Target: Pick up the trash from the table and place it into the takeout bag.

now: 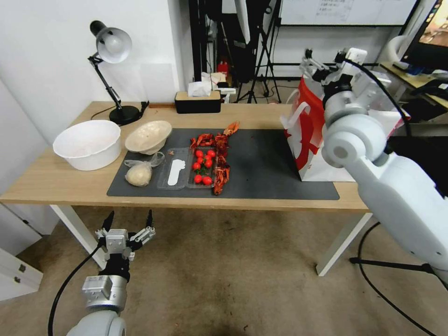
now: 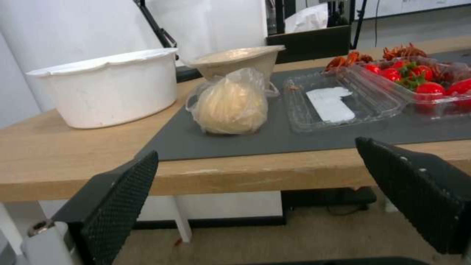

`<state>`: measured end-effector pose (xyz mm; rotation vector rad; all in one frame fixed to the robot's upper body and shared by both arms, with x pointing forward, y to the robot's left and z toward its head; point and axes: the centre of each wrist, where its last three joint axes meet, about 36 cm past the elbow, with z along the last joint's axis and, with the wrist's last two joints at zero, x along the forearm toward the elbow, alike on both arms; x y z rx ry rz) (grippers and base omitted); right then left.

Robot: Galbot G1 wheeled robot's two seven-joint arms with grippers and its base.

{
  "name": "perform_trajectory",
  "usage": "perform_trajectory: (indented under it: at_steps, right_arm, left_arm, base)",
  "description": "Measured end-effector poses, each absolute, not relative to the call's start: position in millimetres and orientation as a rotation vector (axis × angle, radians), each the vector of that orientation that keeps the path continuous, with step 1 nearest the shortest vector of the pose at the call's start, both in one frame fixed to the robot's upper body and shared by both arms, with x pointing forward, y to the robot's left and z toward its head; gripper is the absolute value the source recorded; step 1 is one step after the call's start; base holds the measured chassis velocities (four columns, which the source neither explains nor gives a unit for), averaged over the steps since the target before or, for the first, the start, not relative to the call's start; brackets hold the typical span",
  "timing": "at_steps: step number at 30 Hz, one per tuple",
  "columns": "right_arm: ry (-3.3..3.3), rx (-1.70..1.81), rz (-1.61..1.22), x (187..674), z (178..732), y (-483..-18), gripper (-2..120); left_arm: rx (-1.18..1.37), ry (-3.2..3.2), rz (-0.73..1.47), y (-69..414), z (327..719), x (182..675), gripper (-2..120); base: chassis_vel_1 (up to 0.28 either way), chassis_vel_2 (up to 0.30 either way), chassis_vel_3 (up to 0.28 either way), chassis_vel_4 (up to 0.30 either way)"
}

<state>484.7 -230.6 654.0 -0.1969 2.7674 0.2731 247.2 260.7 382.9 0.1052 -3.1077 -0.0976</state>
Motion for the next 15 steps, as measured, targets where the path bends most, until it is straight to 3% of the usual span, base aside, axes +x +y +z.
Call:
perform_trajectory:
  at_steps: [6, 15]
  right_arm:
    - [2.672, -0.473, 0.176, 437.6, 627.3, -252.6, 100]
    - [2.663, -0.555, 0.007, 391.5, 583.0, -256.7, 100]
  left_arm:
    - [0.1, -3.107, -0.114, 262.2, 383.0, 246.2, 100]
    - [0.096, -3.111, -0.125, 261.8, 384.7, 246.4, 100]
  base:
    - [0.0, 0.0, 0.0, 0.0]
    - [0.0, 0.0, 0.0, 0.0]
